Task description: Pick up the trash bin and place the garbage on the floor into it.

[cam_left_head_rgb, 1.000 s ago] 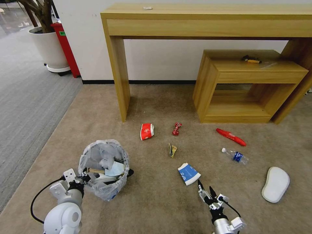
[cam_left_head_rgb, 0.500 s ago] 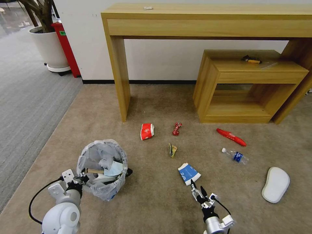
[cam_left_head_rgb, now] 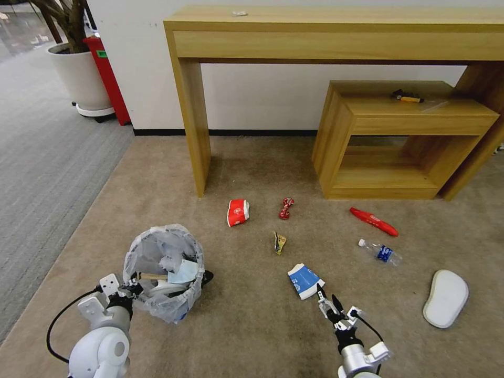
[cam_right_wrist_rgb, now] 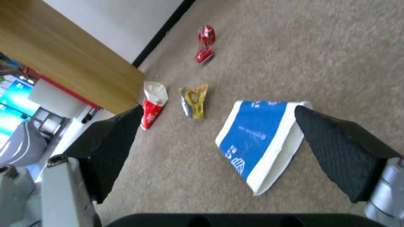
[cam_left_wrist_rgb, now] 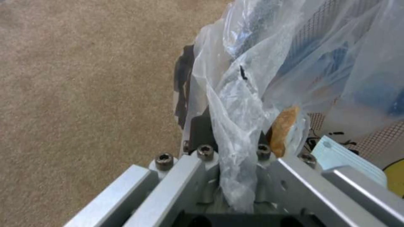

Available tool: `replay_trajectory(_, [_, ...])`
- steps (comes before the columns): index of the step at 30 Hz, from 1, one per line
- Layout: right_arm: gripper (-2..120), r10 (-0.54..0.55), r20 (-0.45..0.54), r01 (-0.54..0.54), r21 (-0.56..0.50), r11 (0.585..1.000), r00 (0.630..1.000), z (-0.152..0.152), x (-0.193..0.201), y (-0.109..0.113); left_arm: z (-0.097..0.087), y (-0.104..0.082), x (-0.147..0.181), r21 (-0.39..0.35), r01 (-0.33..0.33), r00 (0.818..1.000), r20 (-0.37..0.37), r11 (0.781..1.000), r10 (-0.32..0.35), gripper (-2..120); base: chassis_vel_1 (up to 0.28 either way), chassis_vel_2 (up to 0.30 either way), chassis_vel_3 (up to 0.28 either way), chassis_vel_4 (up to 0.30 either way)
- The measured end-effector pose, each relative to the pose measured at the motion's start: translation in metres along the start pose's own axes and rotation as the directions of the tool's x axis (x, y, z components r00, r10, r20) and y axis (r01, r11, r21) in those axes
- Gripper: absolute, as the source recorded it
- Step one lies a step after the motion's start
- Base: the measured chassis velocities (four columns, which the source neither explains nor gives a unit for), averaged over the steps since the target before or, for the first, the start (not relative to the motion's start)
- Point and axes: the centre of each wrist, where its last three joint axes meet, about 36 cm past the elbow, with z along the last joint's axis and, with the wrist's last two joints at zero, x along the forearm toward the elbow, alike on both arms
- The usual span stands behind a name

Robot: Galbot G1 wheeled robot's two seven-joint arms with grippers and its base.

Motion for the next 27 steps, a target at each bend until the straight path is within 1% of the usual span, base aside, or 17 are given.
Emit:
replay_trajectory(3, [93,0.002,0.010,-0.002,-0.001,1.000,1.000,-0.007,0.000,-0.003,-0.001,0.001,-0.001,-0.002,0.001,1.000,-0.001,1.000,-0.001,0,0.000,0.000,0.000,0.000])
replay_trajectory(5, [93,0.006,0.015,-0.006,0.003,1.000,1.000,-0.010,-0.001,-0.007,-0.001,0.001,-0.002,-0.002,0.001,1.000,-0.002,1.000,-0.001,0,0.000,0.000,0.000,0.000])
replay_trajectory(7, [93,0.023,0.021,-0.024,0.013,1.000,1.000,-0.014,-0.007,-0.016,0.000,0.001,-0.005,0.001,0.002,1.000,-0.002,1.000,-0.002,0,0.000,0.000,0.000,0.000])
replay_trajectory(8, [93,0.023,0.021,-0.024,0.013,1.000,1.000,-0.014,-0.007,-0.016,0.000,0.001,-0.005,0.001,0.002,1.000,-0.002,1.000,-0.002,0,0.000,0.000,0.000,0.000])
replay_trajectory(11, [93,0.041,0.036,-0.041,0.007,0.999,0.999,-0.017,-0.029,-0.018,0.001,-0.001,-0.007,0.000,-0.002,1.000,-0.005,1.000,0.002,0,0.000,0.000,0.000,0.000])
replay_trajectory(12, [93,0.041,0.036,-0.041,0.007,0.999,0.999,-0.017,-0.029,-0.018,0.001,-0.001,-0.007,0.000,-0.002,1.000,-0.005,1.000,0.002,0,0.000,0.000,0.000,0.000])
replay_trajectory(14, [93,0.050,0.038,-0.050,-0.010,0.999,0.998,-0.020,-0.042,-0.017,0.000,-0.002,-0.008,0.001,-0.004,1.000,-0.006,1.000,0.004,0,0.000,0.000,0.000,0.000])
replay_trajectory(22, [93,0.082,0.035,-0.079,-0.064,0.995,0.996,-0.012,-0.069,-0.021,0.004,-0.002,-0.011,-0.001,0.001,1.000,-0.017,1.000,-0.001,0,0.000,0.000,0.000,0.000])
replay_trajectory(27, [93,0.092,0.008,-0.091,-0.074,0.993,0.996,-0.005,-0.072,-0.029,0.007,-0.004,-0.015,-0.001,0.003,1.000,-0.021,1.000,-0.003,0,0.000,0.000,0.000,0.000])
